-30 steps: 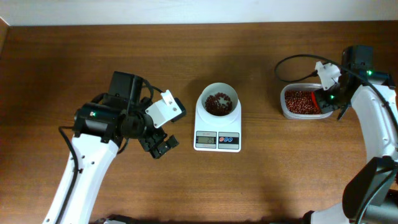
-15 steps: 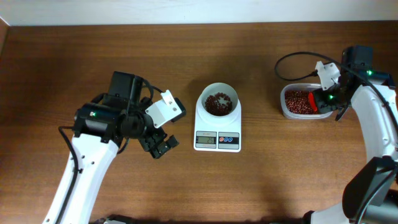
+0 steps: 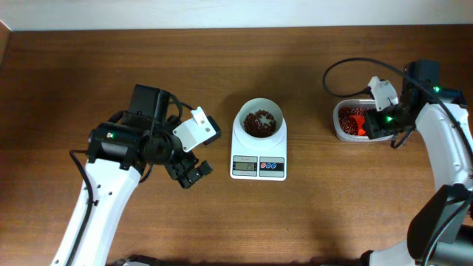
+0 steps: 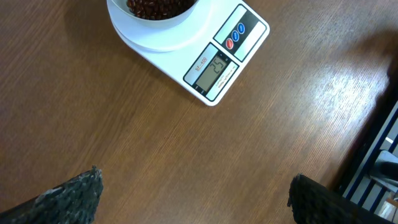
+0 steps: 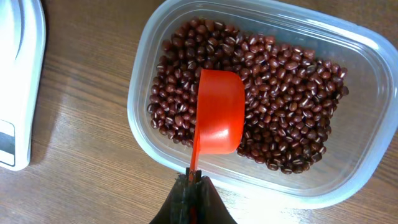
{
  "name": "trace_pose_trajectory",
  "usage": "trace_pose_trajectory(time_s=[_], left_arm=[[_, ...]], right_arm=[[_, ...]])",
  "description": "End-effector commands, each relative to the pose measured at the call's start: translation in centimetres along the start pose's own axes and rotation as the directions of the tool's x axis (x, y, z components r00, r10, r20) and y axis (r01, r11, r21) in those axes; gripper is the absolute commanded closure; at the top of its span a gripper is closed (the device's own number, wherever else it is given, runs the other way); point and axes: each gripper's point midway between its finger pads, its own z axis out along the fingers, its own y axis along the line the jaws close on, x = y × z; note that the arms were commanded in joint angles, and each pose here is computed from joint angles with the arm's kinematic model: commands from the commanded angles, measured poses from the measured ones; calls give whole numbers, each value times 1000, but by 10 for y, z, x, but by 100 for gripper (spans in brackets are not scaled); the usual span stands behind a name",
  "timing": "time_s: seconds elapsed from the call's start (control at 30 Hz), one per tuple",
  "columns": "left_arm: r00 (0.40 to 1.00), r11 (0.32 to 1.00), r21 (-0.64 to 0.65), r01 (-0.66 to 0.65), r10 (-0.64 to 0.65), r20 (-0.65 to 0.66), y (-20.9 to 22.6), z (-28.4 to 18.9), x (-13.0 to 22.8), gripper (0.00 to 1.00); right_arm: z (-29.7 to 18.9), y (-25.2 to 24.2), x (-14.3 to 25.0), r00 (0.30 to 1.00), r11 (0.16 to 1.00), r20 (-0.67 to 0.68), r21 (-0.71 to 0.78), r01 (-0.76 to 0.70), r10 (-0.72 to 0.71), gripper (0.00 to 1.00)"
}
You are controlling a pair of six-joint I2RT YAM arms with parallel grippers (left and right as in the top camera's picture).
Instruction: Scoop and weigh 50g on scale
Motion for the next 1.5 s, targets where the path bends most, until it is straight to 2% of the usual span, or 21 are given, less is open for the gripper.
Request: trace_pose_trajectory(time_s=[0.0, 0.1, 0.17, 0.33, 0.6, 0.9, 1.1, 1.23, 1.47], left_arm=[[1000, 1000, -1, -11, 11, 20, -2, -4, -2, 1], [1000, 1000, -1, -11, 11, 20, -2, -4, -2, 1], [1000, 1000, -1, -11, 11, 20, -2, -4, -2, 1], [1000, 1000, -1, -11, 11, 20, -2, -4, -2, 1], [1000, 1000, 0, -11, 11, 20, -2, -4, -2, 1], [1000, 1000, -1, -11, 11, 20, -2, -4, -2, 1], [1000, 1000, -1, -11, 11, 20, -2, -4, -2, 1], [1000, 1000, 0, -11, 11, 20, -2, -4, -2, 1], [1000, 1000, -1, -11, 11, 20, -2, -4, -2, 1]], right_arm=[[-2, 0, 2, 994, 991, 31, -88, -103, 106, 96], [-11, -2, -2, 980, 967, 85, -195, -162, 181, 96], [-18, -18, 2, 949, 935, 98, -225, -273, 300, 96], [-33, -34, 3, 908, 890, 151, -315, -331, 391, 96], [-50, -35, -2, 865, 832, 205, -442, -335, 457, 96], [-64, -19, -16, 848, 780, 241, -562, -274, 472, 96], [-81, 0, -30, 831, 713, 271, -673, -198, 486, 96], [-78, 16, -35, 852, 711, 261, -683, -169, 454, 96], [-65, 83, -47, 926, 693, 221, -719, -57, 306, 96]])
